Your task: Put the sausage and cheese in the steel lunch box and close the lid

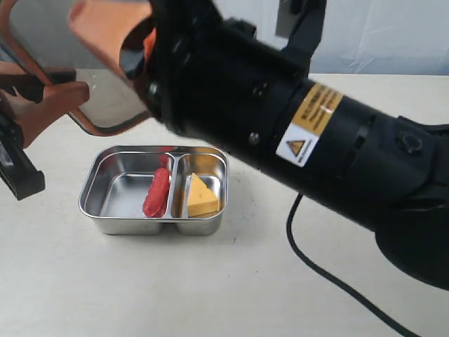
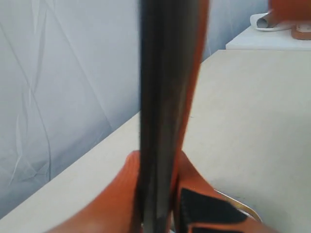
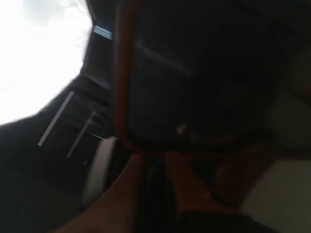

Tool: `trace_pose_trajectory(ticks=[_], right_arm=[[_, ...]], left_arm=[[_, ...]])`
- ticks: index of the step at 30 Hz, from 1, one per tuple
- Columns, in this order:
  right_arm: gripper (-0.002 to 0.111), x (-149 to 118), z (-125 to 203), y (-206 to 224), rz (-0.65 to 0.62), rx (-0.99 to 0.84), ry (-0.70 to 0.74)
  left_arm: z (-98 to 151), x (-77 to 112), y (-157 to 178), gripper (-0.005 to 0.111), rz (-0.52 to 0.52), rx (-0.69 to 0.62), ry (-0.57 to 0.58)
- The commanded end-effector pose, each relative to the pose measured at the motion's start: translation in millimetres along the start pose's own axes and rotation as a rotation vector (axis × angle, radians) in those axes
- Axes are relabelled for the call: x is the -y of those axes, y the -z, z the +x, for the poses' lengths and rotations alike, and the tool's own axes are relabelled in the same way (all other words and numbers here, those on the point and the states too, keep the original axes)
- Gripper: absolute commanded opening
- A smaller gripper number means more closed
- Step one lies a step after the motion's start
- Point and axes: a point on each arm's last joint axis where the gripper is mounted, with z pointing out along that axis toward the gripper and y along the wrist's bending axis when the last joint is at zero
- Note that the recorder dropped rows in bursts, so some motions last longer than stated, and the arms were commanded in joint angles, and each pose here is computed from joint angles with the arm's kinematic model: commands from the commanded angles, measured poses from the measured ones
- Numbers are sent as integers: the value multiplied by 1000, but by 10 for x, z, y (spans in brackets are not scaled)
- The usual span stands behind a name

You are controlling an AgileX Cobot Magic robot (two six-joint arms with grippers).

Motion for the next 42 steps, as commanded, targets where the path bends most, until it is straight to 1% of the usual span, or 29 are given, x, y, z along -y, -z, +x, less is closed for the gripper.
trace_pose_trajectory(ticks=[1,3,5,9,11,13,15,18,20,23,25,28,32,34,36,38,40,42], right_arm=[[36,147,48,29,152,-79,28],[44,165,35,36,169,-83,34],[48,170,43,46,183,-97,46],[49,152,38,97,217,-122,64],[49,111,16,147,229,-128,71],[49,73,-40,204,238,-123,108],[49,84,-136,273,285,-108,107],[49,190,-323,402,419,-79,89],[49,259,-429,450,476,-49,76],[48,298,-545,470,484,5,58],[48,296,-582,470,470,27,57],[48,303,-597,452,457,39,59],[48,424,-608,385,480,58,6],[48,446,-612,342,457,74,-3],[44,458,-621,301,426,96,-20],[34,498,-633,265,415,112,-28],[23,568,-645,247,435,110,-25],[16,619,-622,231,459,91,-22]], left_arm=[[-60,-26,0,0,-23,28,-9],[-59,-29,0,0,-26,26,-9],[-58,-30,0,0,-28,25,-9],[-20,-95,4,0,-98,-18,-7],[7,-136,10,0,-142,-54,-21],[20,-167,10,0,-180,-90,-45],[20,-175,0,0,-197,-141,-123],[18,-178,-23,0,-244,-220,-258],[15,-159,-43,0,-279,-262,-353],[-25,-100,-76,0,-304,-279,-482],[-56,-88,-86,0,-355,-285,-531],[-71,-81,-106,0,-432,-302,-525],[50,14,-200,0,-448,-369,-468],[151,70,-253,0,-452,-422,-469],[252,140,-317,0,-443,-473,-501],[314,222,-388,0,-430,-508,-543],[341,299,-448,0,-427,-527,-590],[353,355,-479,0,-442,-541,-626]])
